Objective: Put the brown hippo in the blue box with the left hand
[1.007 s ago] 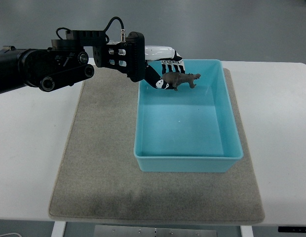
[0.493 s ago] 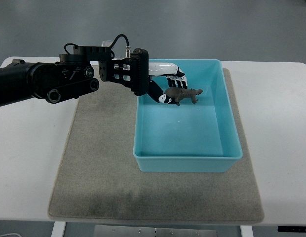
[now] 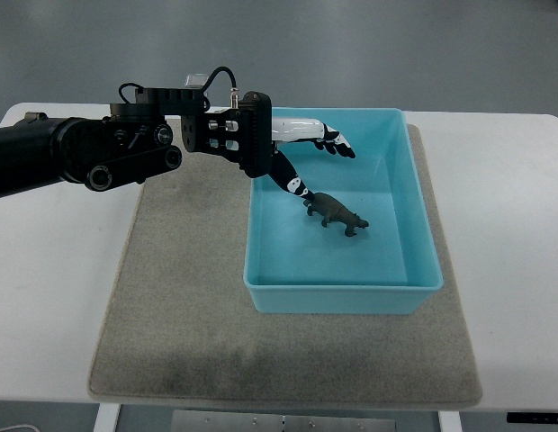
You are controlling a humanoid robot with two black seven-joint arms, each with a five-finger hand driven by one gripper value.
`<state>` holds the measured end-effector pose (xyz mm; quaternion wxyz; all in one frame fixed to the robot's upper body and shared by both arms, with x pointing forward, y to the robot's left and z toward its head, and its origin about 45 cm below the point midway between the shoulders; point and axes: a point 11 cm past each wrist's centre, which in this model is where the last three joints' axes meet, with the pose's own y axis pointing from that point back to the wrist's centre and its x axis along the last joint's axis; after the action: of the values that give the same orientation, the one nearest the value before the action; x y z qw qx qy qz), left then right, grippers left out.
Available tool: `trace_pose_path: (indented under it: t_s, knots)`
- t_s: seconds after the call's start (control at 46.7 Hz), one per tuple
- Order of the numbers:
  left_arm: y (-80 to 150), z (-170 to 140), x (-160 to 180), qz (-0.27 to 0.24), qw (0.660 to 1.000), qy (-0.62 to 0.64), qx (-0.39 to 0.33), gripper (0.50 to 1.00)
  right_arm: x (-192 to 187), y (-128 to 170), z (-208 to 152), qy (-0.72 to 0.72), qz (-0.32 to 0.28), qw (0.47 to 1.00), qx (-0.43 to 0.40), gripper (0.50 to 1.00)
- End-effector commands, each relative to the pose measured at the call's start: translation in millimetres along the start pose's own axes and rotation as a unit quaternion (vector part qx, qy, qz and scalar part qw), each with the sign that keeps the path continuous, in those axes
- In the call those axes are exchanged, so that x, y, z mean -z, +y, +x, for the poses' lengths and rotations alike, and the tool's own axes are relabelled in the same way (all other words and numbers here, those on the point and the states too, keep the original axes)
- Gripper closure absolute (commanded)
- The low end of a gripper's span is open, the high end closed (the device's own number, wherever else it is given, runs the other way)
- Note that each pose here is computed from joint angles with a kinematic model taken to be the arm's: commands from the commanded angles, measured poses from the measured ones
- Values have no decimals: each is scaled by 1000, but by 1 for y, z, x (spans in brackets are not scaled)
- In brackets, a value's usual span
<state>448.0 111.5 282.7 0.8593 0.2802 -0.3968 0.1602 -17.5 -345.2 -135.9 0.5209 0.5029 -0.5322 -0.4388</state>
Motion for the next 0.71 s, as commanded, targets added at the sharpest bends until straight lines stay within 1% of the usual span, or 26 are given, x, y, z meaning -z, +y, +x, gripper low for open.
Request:
trace_pose_path:
  t_s: [0.0, 0.193, 0.407, 0.45, 0.514, 0.621, 0.686]
  knots:
    - [0, 1, 0, 0, 1000, 0, -2, 651, 0, 0, 0, 0, 0, 1000, 0, 564]
    - [2, 5, 4, 6, 1000, 2, -11, 645, 0, 0, 0, 0, 0, 1000, 0, 564]
    - [10, 23, 21, 32, 998, -10, -53, 643, 0, 0, 0, 0, 0, 1000, 0, 564]
    - [12, 29, 24, 37, 997, -14, -66, 611, 0, 0, 0, 0, 0, 1000, 0, 564]
    - [15, 38, 29, 46, 995, -19, -91, 577, 0, 0, 0, 0, 0, 1000, 0, 564]
    - [23, 51, 41, 62, 990, -3, -130, 574, 0, 0, 0, 0, 0, 1000, 0, 564]
    - [27, 51, 52, 73, 987, 22, -144, 574, 0, 0, 0, 0, 0, 1000, 0, 564]
